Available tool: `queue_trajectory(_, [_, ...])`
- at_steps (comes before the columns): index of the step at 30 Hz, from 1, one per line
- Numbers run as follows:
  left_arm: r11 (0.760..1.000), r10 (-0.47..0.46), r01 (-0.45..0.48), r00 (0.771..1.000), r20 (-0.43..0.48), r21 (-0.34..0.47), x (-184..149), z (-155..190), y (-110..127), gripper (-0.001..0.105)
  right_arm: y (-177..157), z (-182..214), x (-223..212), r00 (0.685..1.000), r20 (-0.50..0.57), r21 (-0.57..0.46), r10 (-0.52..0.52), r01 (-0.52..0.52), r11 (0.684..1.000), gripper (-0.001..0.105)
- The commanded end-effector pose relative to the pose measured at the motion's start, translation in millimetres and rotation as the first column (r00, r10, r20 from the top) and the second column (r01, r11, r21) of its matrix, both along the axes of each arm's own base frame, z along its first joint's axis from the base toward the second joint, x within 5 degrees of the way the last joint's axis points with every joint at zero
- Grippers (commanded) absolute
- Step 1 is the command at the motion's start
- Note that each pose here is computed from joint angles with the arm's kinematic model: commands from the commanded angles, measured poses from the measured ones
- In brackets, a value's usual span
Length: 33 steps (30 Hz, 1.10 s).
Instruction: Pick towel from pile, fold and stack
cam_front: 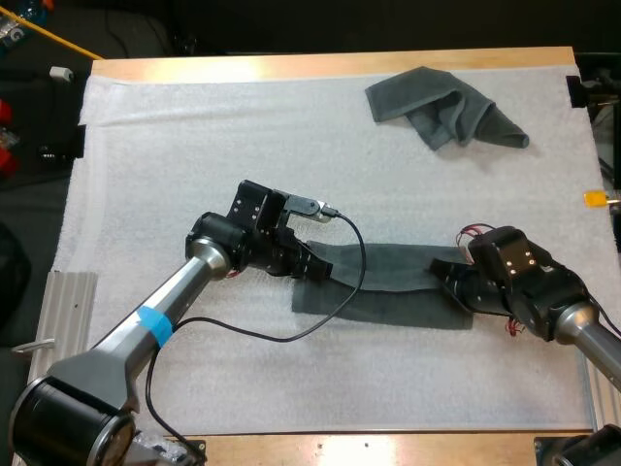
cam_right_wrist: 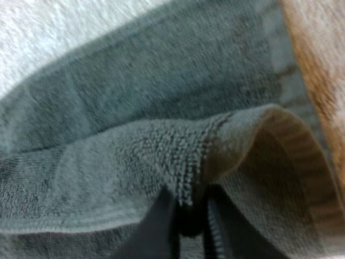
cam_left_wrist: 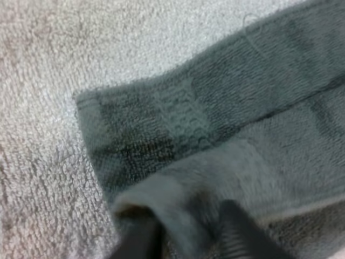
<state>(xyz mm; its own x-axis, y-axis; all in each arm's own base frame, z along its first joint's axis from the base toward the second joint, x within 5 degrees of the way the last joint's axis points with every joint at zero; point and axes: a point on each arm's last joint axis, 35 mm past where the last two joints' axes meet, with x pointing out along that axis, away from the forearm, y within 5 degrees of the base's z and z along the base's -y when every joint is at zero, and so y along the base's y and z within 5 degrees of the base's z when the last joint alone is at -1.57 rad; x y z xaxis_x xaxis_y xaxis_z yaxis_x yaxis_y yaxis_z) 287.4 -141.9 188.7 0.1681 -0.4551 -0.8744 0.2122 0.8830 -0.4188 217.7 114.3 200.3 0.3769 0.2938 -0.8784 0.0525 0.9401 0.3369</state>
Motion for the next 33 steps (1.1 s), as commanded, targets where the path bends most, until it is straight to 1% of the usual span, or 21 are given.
queue_trajectory(1, [1.000, 0.002, -0.002, 1.000, 0.002, -0.004, 0, 1, 0, 0.047, 0, 2, 3, 0.999, 0.032, 0.018, 0.001, -0.001, 1.000, 0.028])
queue_trajectory(2, [1.000, 0.002, -0.002, 1.000, 0.006, -0.006, 1, 1, -1, 0.049, 1, 3, 5, 0.999, 0.046, 0.026, 0.001, -0.002, 1.000, 0.032])
queue_trajectory(3, [1.000, 0.002, -0.002, 1.000, 0.016, -0.010, 2, 1, -1, 0.054, 2, 5, 7, 0.998, 0.066, 0.042, 0.003, -0.006, 0.999, 0.042])
queue_trajectory(4, [1.000, 0.001, -0.001, 1.000, 0.030, -0.019, 3, 2, -2, 0.055, 4, 7, 9, 0.996, 0.092, 0.059, 0.005, -0.010, 0.998, 0.049])
queue_trajectory(6, [0.999, -0.007, 0.009, 0.999, 0.046, -0.050, 5, 4, -3, 0.056, 6, 10, 13, 0.990, 0.138, 0.082, 0.002, -0.014, 0.997, 0.052])
queue_trajectory(9, [0.997, -0.016, 0.020, 0.999, 0.051, -0.075, 7, 8, -5, 0.056, 8, 13, 17, 0.984, 0.180, 0.101, 0.001, -0.020, 0.995, 0.052])
queue_trajectory(11, [0.997, -0.022, 0.026, 0.998, 0.054, -0.074, 6, 13, -5, 0.056, 8, 13, 17, 0.983, 0.185, 0.097, 0.013, -0.031, 0.995, 0.052])
queue_trajectory(14, [0.997, -0.028, 0.034, 0.996, 0.087, -0.070, 1, 26, -2, 0.056, 7, 18, 14, 0.975, 0.214, 0.068, 0.062, -0.078, 0.995, 0.052])
queue_trajectory(16, [0.996, -0.048, 0.058, 0.990, 0.131, -0.075, -5, 42, 1, 0.056, 4, 24, 10, 0.968, 0.232, 0.042, 0.098, -0.111, 0.993, 0.052])
queue_trajectory(17, [0.995, -0.049, 0.060, 0.990, 0.135, -0.075, -7, 44, 1, 0.056, 4, 27, 9, 0.963, 0.241, 0.030, 0.118, -0.129, 0.991, 0.052])
queue_trajectory(20, [0.994, -0.046, 0.063, 0.983, 0.177, -0.091, -19, 67, 7, 0.056, 0, 39, 2, 0.951, 0.247, -0.038, 0.184, -0.180, 0.983, 0.052])
queue_trajectory(22, [0.992, -0.044, 0.067, 0.977, 0.210, -0.104, -29, 84, 11, 0.056, -4, 50, -5, 0.938, 0.244, -0.089, 0.247, -0.232, 0.969, 0.052])
queue_trajectory(25, [0.990, -0.040, 0.072, 0.969, 0.244, -0.124, -46, 106, 19, 0.056, -10, 62, -16, 0.928, 0.213, -0.150, 0.307, -0.279, 0.948, 0.052])
queue_trajectory(28, [0.988, -0.036, 0.075, 0.962, 0.270, -0.135, -63, 124, 26, 0.056, -16, 76, -26, 0.920, 0.208, -0.203, 0.333, -0.292, 0.935, 0.052])
queue_trajectory(32, [0.985, -0.016, 0.066, 0.956, 0.293, -0.161, -89, 145, 38, 0.056, -24, 93, -40, 0.919, 0.222, -0.218, 0.326, -0.279, 0.935, 0.052])
queue_trajectory(33, [0.981, -0.012, 0.069, 0.953, 0.302, -0.179, -98, 153, 42, 0.056, -27, 97, -45, 0.918, 0.229, -0.217, 0.325, -0.278, 0.936, 0.052])
